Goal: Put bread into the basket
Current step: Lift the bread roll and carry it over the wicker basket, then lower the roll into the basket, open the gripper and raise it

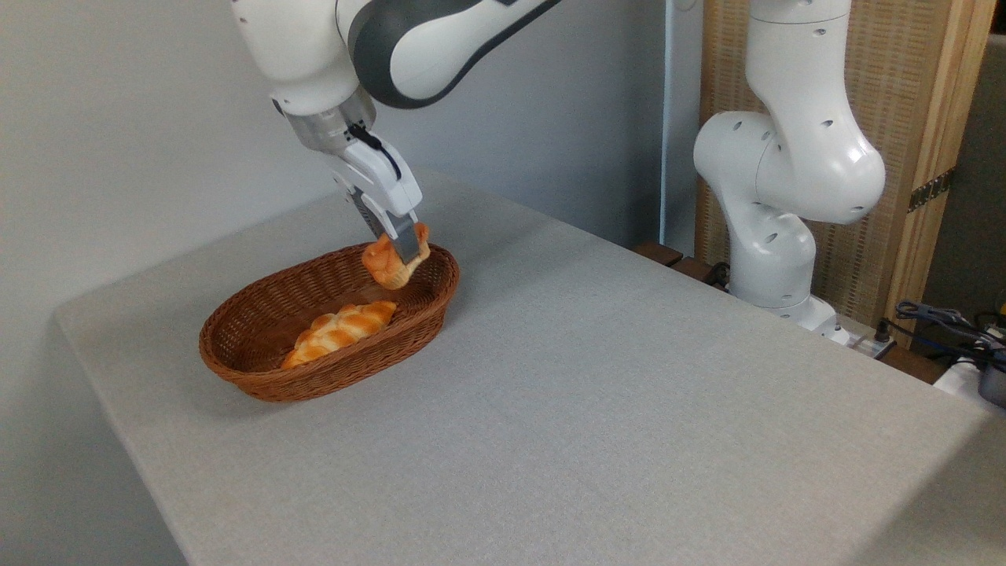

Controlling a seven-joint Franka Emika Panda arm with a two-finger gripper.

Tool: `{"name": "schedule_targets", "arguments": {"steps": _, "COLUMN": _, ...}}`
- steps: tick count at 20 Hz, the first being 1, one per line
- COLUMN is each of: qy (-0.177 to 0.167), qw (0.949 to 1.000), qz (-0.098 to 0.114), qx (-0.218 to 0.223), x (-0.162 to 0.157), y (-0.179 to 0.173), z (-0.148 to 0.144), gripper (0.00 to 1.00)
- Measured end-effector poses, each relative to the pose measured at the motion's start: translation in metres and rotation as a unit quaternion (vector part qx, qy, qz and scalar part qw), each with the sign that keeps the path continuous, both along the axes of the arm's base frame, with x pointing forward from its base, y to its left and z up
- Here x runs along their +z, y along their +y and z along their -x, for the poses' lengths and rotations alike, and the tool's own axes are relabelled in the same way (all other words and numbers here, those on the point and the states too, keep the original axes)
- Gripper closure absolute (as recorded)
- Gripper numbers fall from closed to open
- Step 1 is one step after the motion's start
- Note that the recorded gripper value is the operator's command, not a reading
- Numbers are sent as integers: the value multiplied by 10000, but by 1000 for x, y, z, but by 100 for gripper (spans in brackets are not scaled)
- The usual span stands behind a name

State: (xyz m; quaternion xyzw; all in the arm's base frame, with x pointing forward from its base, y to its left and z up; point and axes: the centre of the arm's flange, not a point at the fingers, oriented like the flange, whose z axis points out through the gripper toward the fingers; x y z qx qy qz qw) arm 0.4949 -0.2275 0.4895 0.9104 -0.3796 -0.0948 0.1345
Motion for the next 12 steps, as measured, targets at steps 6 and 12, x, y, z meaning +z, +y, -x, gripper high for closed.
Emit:
{"name": "schedule_targets", "arguments": {"steps": 6, "qy": 79, "qw": 9999, "qz": -79, "qx": -61, "x": -12, "y": -2, "z": 0, "gripper": 0}}
{"name": "schedule_targets", "arguments": {"steps": 12, "qy": -102, "qw": 9999, "qz": -22, "qx": -2, "x": -9, "y": -3, "z": -5, "gripper": 0}}
